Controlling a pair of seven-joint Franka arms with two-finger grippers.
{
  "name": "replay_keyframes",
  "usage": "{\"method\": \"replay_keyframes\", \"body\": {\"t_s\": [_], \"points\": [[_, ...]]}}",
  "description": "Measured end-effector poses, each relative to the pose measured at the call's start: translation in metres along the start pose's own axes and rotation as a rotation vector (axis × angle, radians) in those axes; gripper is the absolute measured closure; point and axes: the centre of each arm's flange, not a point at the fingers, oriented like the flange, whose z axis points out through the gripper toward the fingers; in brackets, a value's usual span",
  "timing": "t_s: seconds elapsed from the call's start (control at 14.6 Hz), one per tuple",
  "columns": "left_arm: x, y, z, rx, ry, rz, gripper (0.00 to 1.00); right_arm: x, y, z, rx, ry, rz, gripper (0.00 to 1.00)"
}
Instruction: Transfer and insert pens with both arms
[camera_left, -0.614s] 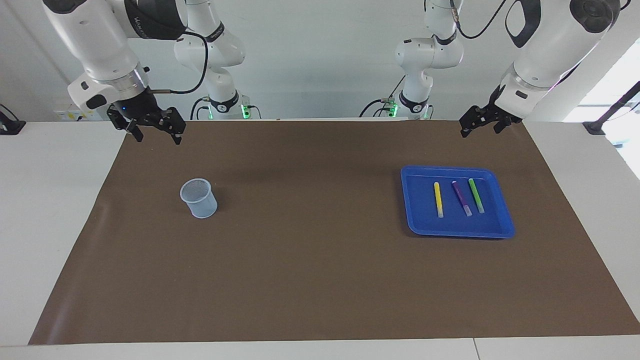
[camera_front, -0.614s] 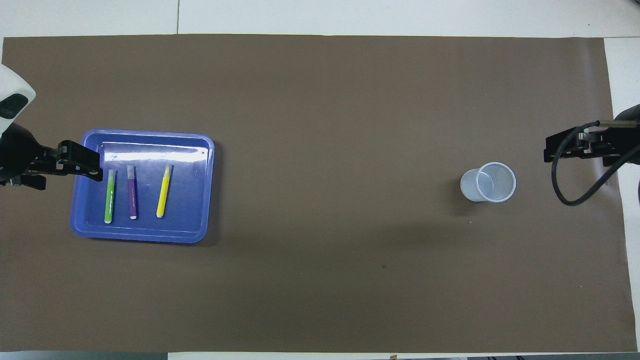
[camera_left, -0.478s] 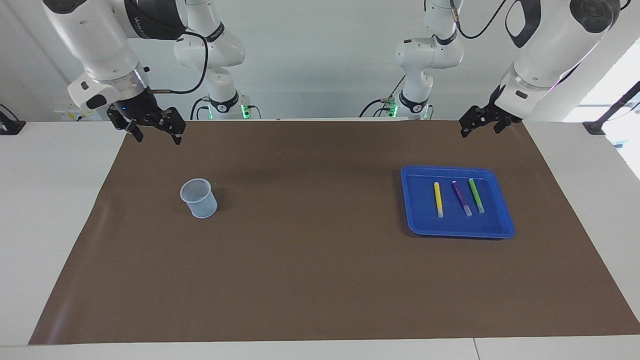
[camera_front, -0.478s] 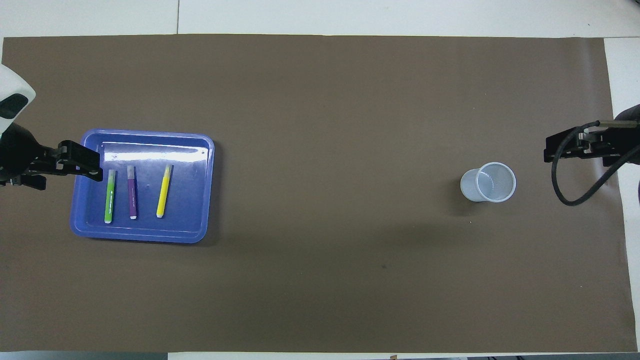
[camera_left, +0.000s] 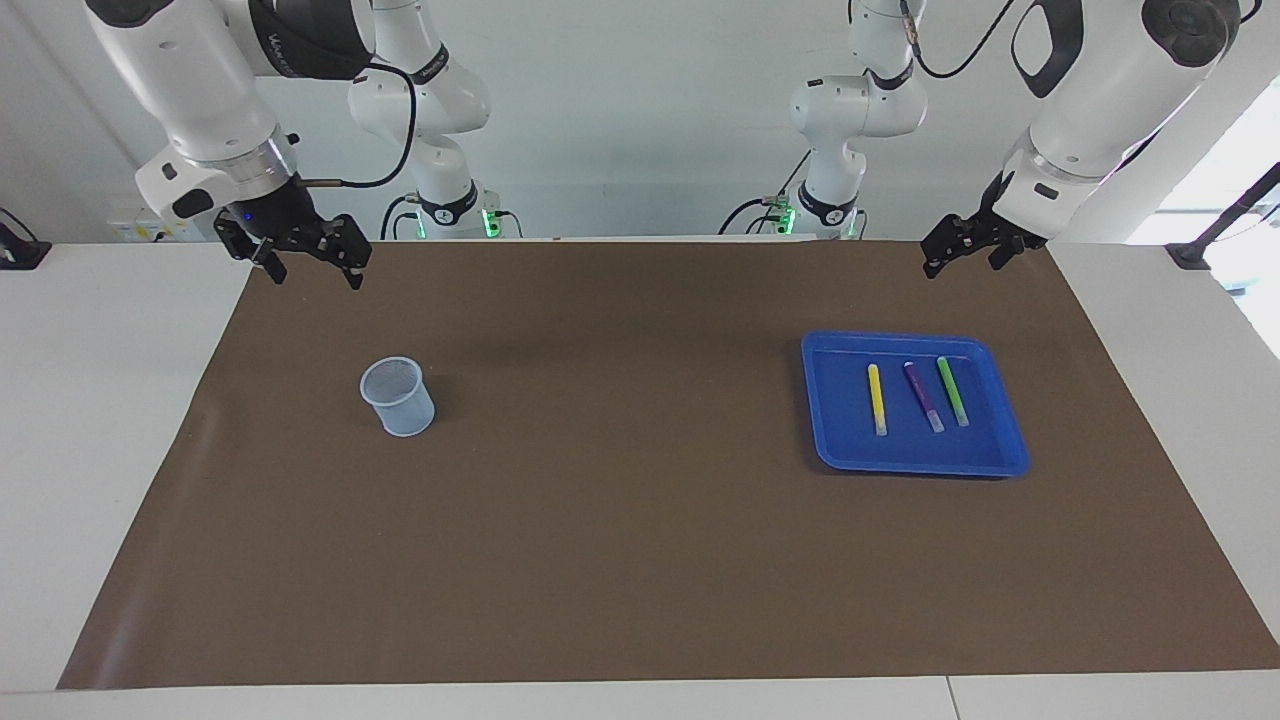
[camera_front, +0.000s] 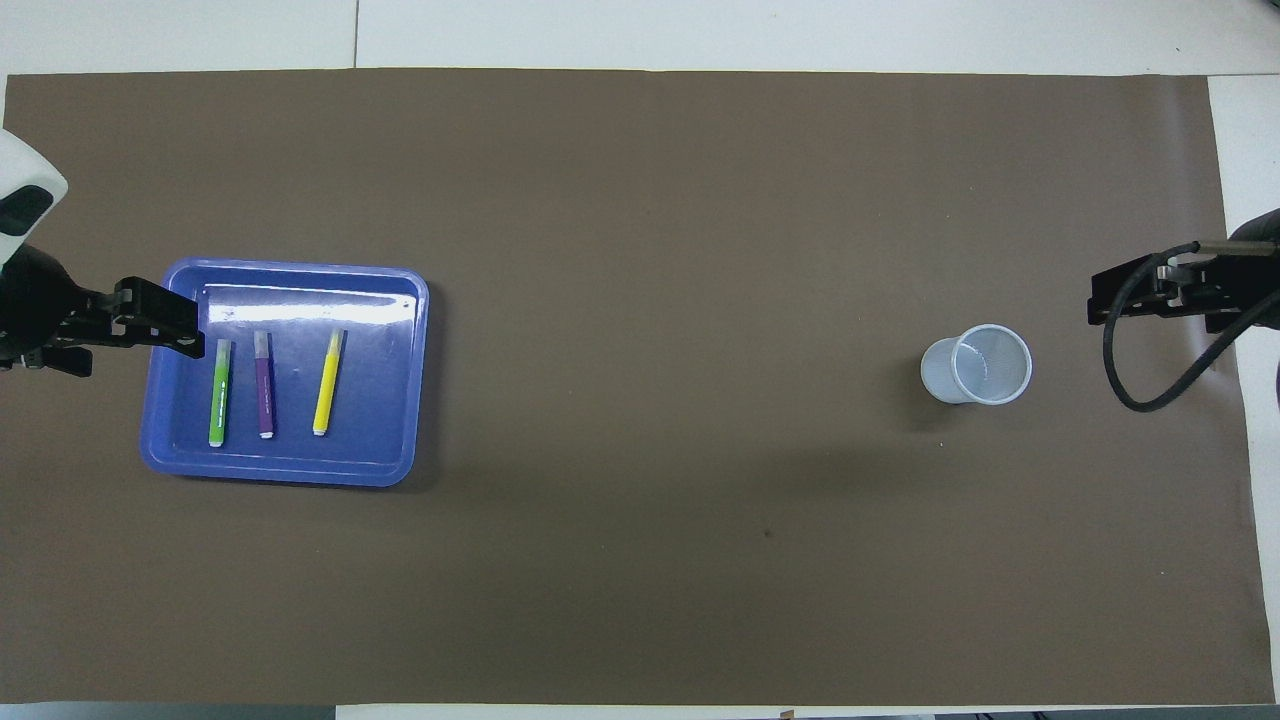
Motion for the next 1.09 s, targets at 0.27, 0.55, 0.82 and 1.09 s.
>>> {"method": "replay_keyframes", "body": {"t_s": [0.27, 0.55, 0.82, 1.09], "points": [[0.022, -0.052, 0.049, -0.014, 0.042, 0.089, 0.00, 0.000, 0.000, 0.000, 0.000, 0.000, 0.000, 0.00], [0.048, -0.099, 0.154, -0.015, 0.073, 0.248, 0.00, 0.000, 0.000, 0.000, 0.000, 0.000, 0.000, 0.00], [0.061, -0.112, 0.252, -0.010, 0.072, 0.361, 0.03, 0.000, 0.000, 0.000, 0.000, 0.000, 0.000, 0.00], [0.064, -0.113, 0.271, -0.013, 0.055, 0.388, 0.20, 0.000, 0.000, 0.000, 0.000, 0.000, 0.000, 0.00]]}}
